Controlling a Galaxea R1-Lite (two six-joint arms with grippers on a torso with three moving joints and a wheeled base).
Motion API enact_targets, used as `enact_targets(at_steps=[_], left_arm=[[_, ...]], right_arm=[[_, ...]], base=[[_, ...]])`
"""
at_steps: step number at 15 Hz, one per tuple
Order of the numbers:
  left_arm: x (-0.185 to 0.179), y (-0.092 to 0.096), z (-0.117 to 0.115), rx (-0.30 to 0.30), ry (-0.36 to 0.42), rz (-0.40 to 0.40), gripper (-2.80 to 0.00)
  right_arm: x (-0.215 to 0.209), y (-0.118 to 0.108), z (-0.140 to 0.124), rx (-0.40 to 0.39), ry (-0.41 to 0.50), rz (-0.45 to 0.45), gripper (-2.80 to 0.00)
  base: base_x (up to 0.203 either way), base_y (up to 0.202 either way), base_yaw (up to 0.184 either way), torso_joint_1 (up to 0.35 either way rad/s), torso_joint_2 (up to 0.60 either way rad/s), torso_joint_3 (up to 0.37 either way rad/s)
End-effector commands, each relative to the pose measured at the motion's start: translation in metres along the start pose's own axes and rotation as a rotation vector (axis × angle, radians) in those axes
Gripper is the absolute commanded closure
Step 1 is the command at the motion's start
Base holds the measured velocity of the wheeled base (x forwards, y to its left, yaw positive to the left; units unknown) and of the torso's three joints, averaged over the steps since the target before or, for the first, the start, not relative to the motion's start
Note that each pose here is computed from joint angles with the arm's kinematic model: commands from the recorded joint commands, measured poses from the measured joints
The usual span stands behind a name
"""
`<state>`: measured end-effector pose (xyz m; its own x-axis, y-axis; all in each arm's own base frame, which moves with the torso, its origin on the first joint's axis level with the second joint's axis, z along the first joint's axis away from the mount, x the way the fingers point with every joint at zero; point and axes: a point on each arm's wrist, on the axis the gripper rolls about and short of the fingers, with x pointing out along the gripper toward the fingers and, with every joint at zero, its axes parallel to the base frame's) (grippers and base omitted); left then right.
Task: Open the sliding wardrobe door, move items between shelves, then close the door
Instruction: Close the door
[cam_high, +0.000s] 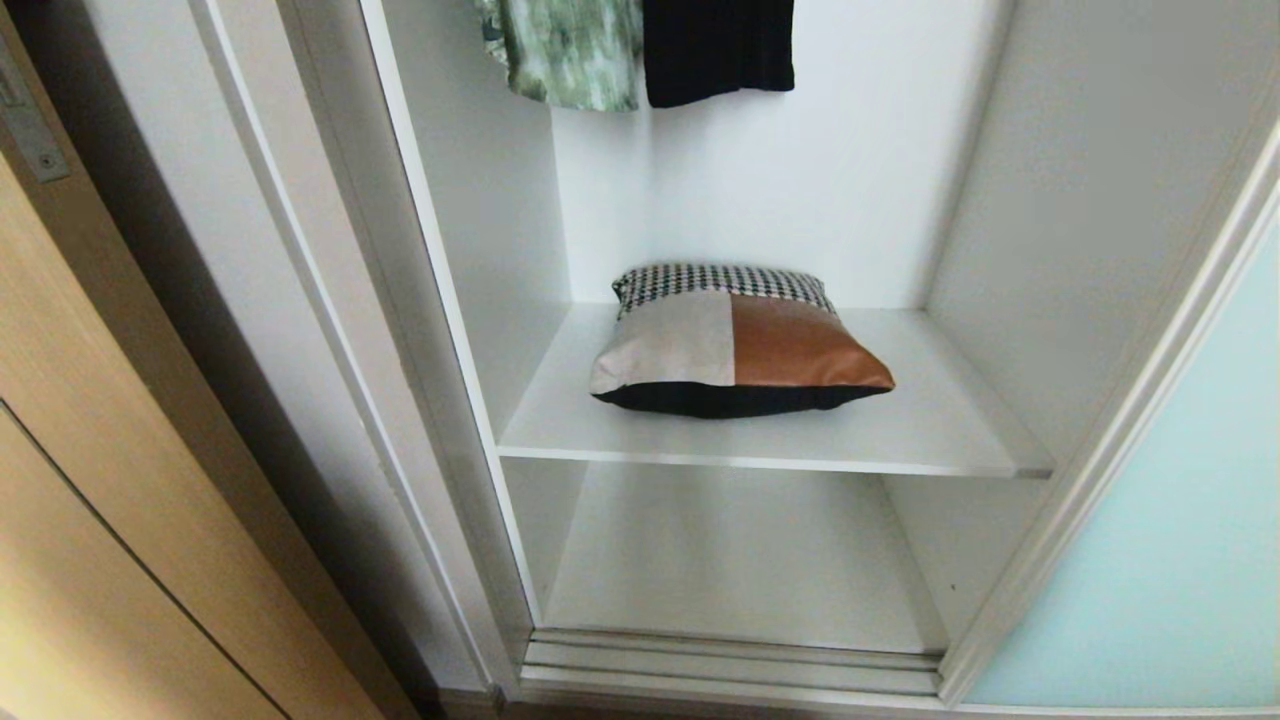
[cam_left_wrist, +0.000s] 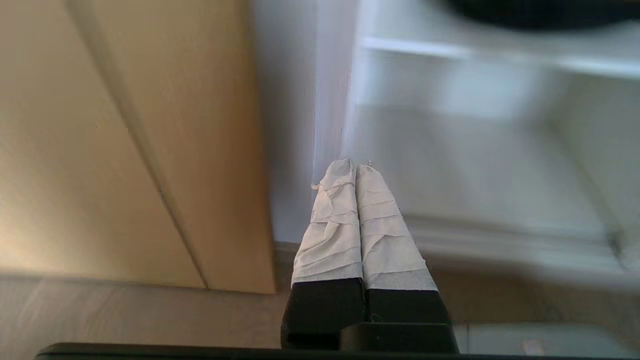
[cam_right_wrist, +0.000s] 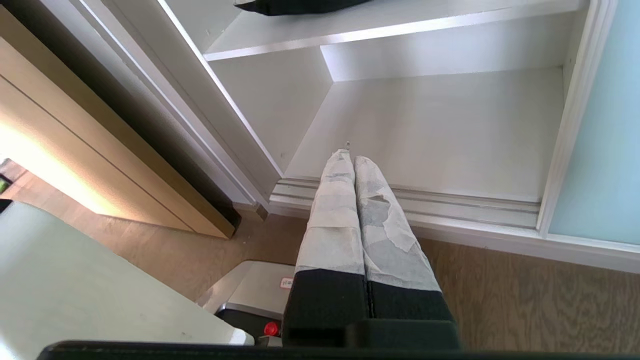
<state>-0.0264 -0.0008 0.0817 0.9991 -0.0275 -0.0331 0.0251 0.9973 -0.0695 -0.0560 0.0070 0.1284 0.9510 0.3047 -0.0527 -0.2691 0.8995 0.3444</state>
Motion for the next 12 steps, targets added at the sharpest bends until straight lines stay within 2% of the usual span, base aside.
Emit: enact_targets(at_steps=[1,3,5,8,12], left_arm=[[0.0,0.001,-0.001,0.012,0.004,0.056,0.0],[0.0,0.001,-0.005,0.072,0.032,0.044,0.0],[0.0,0.001,-0.006,0.086,0.034,0.039,0.0],[0.001,0.001,-0.005,0.071,0.024,0.039,0.0],[0.001,0.001,-0.005,0.071,0.024,0.039,0.0]], right_arm=[[-0.001,0.001,0.002,0.007,0.002,-0.002,0.0],[-0.001,0.001,0.001,0.008,0.001,-0.003,0.0],[-0.002,0.001,0.001,0.006,-0.004,-0.005,0.0],[-0.003,0.002,0.003,-0.002,-0.023,-0.001,0.0],[-0.01,0.01,0.022,-0.017,-0.065,0.004,0.0]], base=[[0.0,0.0,0.0,0.0,0.0,0.0],[0.0,0.0,0.0,0.0,0.0,0.0],[0.0,0.0,0.0,0.0,0.0,0.0],[0.0,0.0,0.0,0.0,0.0,0.0],[0.0,0.0,0.0,0.0,0.0,0.0]])
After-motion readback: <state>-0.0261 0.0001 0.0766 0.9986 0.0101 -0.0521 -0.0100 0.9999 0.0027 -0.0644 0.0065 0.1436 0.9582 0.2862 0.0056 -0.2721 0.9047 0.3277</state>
